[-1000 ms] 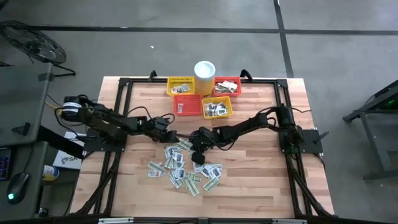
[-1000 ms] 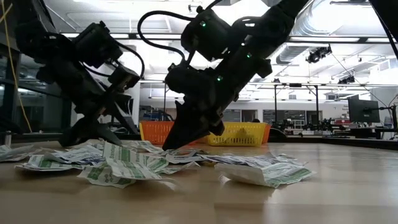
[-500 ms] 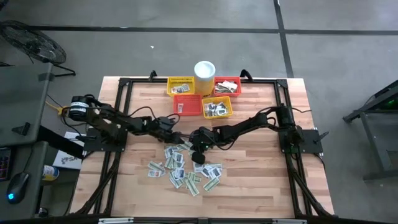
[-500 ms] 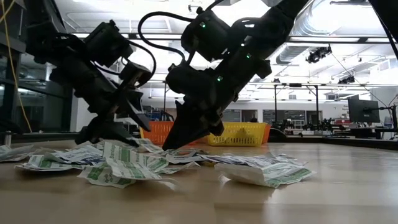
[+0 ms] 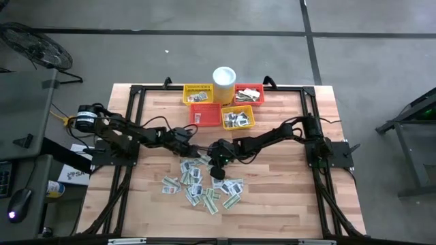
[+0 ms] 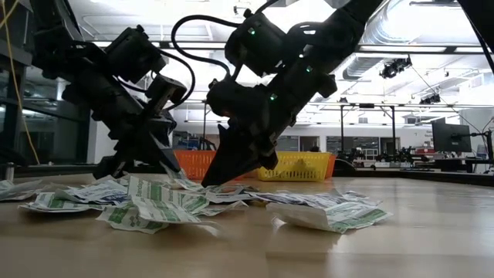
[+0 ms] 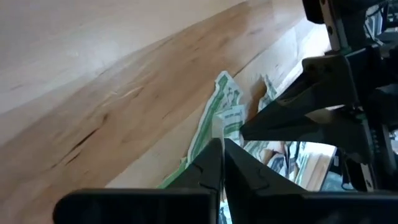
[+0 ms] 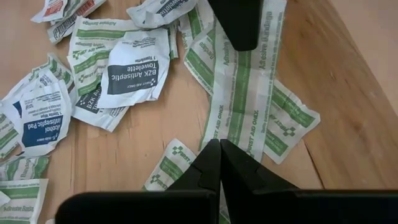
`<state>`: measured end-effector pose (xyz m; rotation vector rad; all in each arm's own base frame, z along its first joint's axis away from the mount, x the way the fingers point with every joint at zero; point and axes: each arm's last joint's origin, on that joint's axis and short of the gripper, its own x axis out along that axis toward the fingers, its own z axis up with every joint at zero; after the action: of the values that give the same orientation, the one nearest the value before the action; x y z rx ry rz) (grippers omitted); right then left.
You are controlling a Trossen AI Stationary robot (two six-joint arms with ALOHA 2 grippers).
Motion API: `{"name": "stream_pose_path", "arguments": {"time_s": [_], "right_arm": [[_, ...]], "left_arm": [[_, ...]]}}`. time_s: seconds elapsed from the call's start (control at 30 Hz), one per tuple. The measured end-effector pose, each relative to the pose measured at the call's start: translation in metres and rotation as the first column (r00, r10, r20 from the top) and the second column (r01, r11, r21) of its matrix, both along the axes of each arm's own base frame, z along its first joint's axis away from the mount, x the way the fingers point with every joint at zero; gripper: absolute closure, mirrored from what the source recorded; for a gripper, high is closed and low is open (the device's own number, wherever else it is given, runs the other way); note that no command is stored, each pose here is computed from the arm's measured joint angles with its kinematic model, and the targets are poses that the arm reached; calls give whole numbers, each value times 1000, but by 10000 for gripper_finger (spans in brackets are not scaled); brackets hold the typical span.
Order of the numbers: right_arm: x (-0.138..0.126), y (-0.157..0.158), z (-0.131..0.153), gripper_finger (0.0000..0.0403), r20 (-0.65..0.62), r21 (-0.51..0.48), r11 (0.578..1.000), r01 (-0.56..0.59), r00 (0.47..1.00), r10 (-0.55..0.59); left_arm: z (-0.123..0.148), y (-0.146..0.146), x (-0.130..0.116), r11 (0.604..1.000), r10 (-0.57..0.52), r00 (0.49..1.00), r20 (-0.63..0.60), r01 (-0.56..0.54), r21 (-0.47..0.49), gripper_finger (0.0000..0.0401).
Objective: Pick & Place First Aid Supplies
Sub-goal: Put the green bandage pack into the top orange basket
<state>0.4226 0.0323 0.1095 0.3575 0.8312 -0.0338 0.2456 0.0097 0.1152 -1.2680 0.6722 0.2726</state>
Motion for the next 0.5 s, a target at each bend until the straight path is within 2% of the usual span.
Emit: {"name": "stream_pose_path", "arguments": {"time_s": [0.23, 0.5], "right_arm": [[-3, 2, 6, 403, -5, 55, 998, -42, 999, 42], [-11, 2, 42, 402, 26, 59, 997, -54, 998, 52]], "left_arm": [[1, 0, 1, 1000, -19, 1000, 14, 19, 14, 398], [5, 0, 2, 999, -31, 998, 50, 29, 37, 400]]}}
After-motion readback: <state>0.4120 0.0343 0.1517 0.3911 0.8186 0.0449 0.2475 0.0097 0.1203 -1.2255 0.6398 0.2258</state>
